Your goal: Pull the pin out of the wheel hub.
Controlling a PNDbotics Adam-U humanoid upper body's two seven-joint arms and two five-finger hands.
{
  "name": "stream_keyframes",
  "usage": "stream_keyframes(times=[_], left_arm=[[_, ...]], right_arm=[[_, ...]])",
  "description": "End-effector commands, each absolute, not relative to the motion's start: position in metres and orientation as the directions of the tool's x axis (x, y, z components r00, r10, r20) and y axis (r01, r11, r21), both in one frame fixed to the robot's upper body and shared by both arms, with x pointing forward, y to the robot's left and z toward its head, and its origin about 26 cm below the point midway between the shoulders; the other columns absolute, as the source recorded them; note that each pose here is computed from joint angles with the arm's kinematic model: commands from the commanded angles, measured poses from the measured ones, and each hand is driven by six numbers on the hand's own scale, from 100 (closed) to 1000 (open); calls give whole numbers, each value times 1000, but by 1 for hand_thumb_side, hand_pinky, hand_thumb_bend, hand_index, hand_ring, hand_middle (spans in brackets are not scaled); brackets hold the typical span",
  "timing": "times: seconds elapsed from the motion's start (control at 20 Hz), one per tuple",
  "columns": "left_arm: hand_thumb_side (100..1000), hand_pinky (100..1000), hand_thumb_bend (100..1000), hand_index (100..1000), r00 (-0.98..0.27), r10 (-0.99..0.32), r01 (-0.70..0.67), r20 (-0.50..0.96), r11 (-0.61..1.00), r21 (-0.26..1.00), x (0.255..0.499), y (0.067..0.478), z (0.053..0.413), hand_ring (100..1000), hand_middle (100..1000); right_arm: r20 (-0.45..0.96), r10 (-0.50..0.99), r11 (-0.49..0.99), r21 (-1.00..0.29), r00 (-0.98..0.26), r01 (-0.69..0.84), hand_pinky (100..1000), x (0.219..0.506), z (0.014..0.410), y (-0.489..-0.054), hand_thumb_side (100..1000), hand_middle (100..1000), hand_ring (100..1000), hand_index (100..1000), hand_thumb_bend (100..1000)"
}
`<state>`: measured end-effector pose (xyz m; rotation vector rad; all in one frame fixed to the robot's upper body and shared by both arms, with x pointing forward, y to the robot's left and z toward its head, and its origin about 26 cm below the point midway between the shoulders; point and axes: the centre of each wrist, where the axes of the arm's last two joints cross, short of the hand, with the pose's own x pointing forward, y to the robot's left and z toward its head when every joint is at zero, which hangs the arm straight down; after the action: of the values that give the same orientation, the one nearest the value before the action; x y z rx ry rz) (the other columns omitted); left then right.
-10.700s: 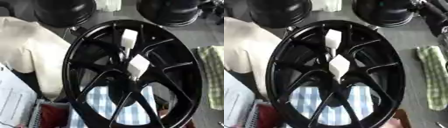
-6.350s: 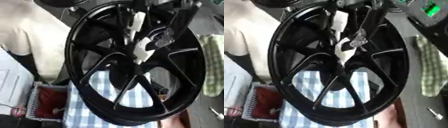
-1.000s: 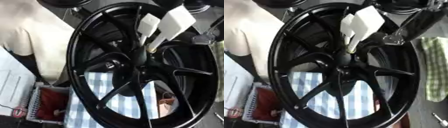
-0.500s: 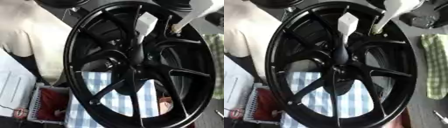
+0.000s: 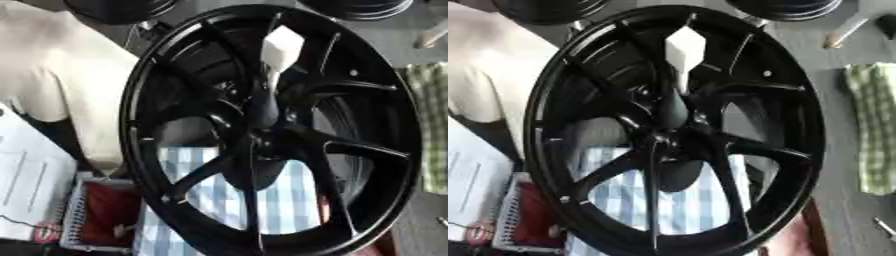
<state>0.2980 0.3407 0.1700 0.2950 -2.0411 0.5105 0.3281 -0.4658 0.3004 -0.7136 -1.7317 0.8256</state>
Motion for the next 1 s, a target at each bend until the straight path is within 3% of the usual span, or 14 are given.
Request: stream_keyframes(times=[0.05, 0.35, 0.45, 0.55, 0.7, 0.85, 1.0], left_arm=[[764, 788, 290, 767, -518, -21, -409, 855, 884, -226, 296, 344, 179, 699, 643], [764, 788, 291, 767, -518, -17, -404, 855, 886, -227, 296, 343, 179, 699, 643], [765, 789, 291, 767, -517, -17, -404, 856, 886, -227, 296, 343, 179, 699, 643], [766, 789, 291, 767, -516, -15, -404, 856, 886, -227, 296, 343, 178, 699, 644], [766, 789, 290, 767, -516, -15, -402, 856, 887, -227, 297, 343, 178, 700, 644], [766, 790, 292, 767, -516, -13, -403, 857, 886, -229, 297, 343, 178, 700, 645], [765, 789, 293, 767, -516, -12, -401, 856, 887, -229, 297, 342, 178, 701, 645]], right_arm=[[515, 842, 539, -822, -162, 184, 790, 320, 306, -497, 128, 508, 623, 603, 100], [498, 867, 478, -847, 29, 231, 781, 320, 268, -529, 116, 527, 639, 615, 100], [491, 863, 454, -856, 119, 246, 777, 317, 256, -540, 130, 535, 649, 621, 139], [489, 847, 433, -863, 211, 260, 784, 315, 243, -550, 205, 581, 683, 665, 242], [472, 819, 402, -878, 325, 261, 849, 314, 227, -560, 469, 819, 833, 836, 483], [448, 797, 365, -891, 404, 268, 869, 314, 224, -563, 503, 873, 877, 879, 517], [439, 789, 334, -894, 430, 300, 863, 317, 230, -558, 502, 852, 851, 866, 491]])
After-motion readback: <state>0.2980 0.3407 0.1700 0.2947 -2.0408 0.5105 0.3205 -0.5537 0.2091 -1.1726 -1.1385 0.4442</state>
